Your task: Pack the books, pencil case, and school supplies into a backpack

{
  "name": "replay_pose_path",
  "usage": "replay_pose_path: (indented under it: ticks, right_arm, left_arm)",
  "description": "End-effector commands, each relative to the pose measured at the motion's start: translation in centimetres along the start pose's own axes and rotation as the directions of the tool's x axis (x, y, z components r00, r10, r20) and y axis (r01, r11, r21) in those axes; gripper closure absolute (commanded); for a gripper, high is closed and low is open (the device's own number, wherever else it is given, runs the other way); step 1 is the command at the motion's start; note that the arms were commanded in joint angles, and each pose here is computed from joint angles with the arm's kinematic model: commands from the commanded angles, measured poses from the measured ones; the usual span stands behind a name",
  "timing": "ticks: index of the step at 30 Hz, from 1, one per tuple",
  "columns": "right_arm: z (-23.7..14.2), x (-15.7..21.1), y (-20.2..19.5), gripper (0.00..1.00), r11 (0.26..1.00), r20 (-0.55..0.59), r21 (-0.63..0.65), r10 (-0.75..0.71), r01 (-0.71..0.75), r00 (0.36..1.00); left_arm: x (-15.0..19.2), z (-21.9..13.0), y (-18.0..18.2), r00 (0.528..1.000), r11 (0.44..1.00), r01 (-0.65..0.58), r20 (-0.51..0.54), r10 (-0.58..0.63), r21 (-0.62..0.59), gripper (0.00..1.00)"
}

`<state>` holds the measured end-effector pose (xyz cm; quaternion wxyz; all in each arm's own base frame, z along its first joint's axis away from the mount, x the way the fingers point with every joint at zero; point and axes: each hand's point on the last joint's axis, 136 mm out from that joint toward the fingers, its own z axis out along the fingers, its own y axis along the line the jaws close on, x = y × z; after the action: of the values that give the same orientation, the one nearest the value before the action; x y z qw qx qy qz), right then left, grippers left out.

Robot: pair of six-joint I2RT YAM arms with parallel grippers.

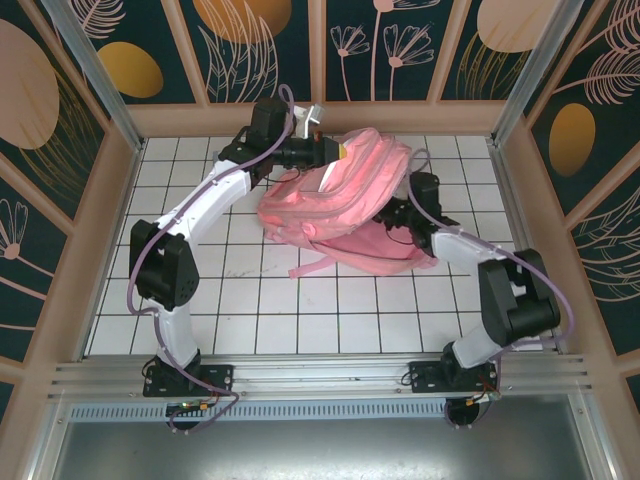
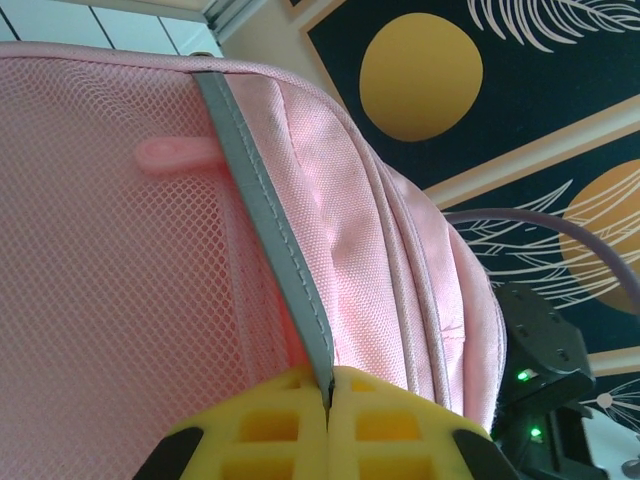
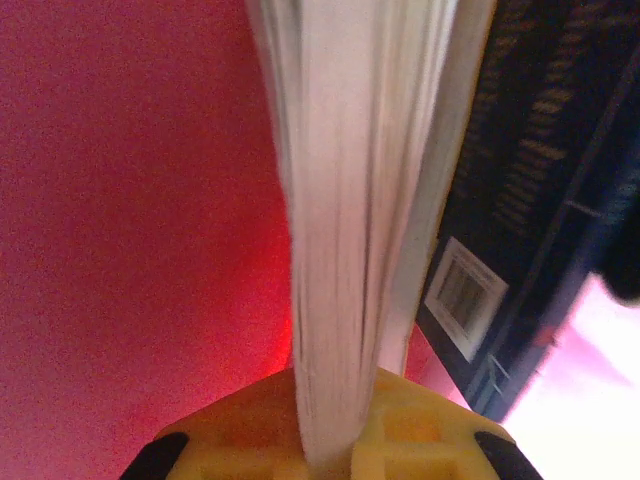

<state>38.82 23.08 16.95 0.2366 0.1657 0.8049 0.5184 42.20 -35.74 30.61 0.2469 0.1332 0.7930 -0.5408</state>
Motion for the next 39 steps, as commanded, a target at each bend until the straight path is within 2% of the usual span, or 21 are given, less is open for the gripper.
replay_pose_path:
  ticks: [1,4,6,8,9,11,13,20,25,30,32,33,35,36,39]
  right_arm:
    - [2.1,-2.0,2.7,1.0,0.999,0.093,-0.037,-0.013,0.017,0.996]
    - [4.0,-2.4,1.9,0.99,0.998,0.111,-0.053,0.044,-0.038,0.993]
    - [5.6,-2.2,1.4,0.89,0.997,0.088,-0.048,0.057,-0.053,0.995]
    - [7.2,-2.0,0.6,0.84,0.998,0.054,-0.01,0.056,-0.056,0.997]
    - [7.3,-2.2,0.5,0.77,0.999,0.051,-0.003,0.049,-0.049,0.997]
    - [6.5,-2.9,0.5,0.61,0.999,0.08,0.008,0.034,-0.035,0.996]
    - [5.2,-3.3,0.8,0.49,1.0,0.119,0.024,0.001,-0.004,0.993]
    - [-0.5,-3.4,0.1,0.33,0.99,0.213,0.133,-0.082,0.055,0.974]
    - [-5.9,-4.1,-2.4,0.32,0.972,0.324,0.235,-0.064,-0.014,0.944]
    - [-12.8,-4.9,-4.0,0.38,0.932,0.524,0.35,-0.111,-0.094,0.844]
    - [-15.3,-5.1,-3.7,0.39,0.927,0.592,0.358,-0.133,-0.112,0.795]
    - [-16.2,-5.2,-3.5,0.39,0.927,0.613,0.359,-0.145,-0.111,0.777]
    - [-17.8,-5.5,-2.5,0.39,0.927,0.645,0.363,-0.174,-0.098,0.745]
    - [-18.2,-5.5,-2.1,0.39,0.926,0.649,0.366,-0.186,-0.089,0.737]
    - [-18.7,-5.8,-0.6,0.39,0.925,0.637,0.376,-0.217,-0.053,0.739]
  left_arm:
    - [-2.2,-0.9,-3.5,0.992,0.986,-0.119,0.064,0.112,0.118,1.0]
    - [-1.9,-0.6,-3.0,0.994,0.987,-0.105,0.055,0.099,0.123,1.0]
    - [-1.8,-0.5,-2.9,0.994,0.987,-0.099,0.056,0.093,0.125,1.0]
    - [-1.7,-0.5,-2.7,0.995,0.988,-0.091,0.053,0.085,0.123,1.0]
    - [-1.7,-0.5,-2.7,0.995,0.988,-0.091,0.053,0.085,0.123,1.0]
    - [-1.7,-0.6,-2.5,0.995,0.99,-0.087,0.056,0.081,0.115,1.0]
    - [-1.7,-0.5,-2.5,0.995,0.99,-0.081,0.058,0.075,0.114,1.0]
    - [-1.6,-0.8,-2.1,0.995,0.992,-0.081,0.06,0.076,0.099,1.0]
    - [-1.4,-1.0,-1.4,0.996,0.994,-0.069,0.067,0.064,0.081,1.0]
    - [-0.4,-0.6,0.8,0.998,0.999,-0.021,0.061,0.02,0.025,1.0]
    - [0.4,-0.4,2.0,0.999,1.0,0.011,0.049,-0.011,0.004,0.92]
    - [0.8,-0.2,2.6,0.999,1.0,0.029,0.042,-0.028,-0.005,0.82]
    - [1.8,-0.1,4.1,0.997,0.996,0.07,0.032,-0.069,-0.047,0.56]
    - [2.2,-0.1,4.6,0.996,0.995,0.081,0.027,-0.08,-0.065,0.49]
    - [2.7,-0.8,4.7,0.996,0.992,0.082,0.022,-0.081,-0.096,0.4]
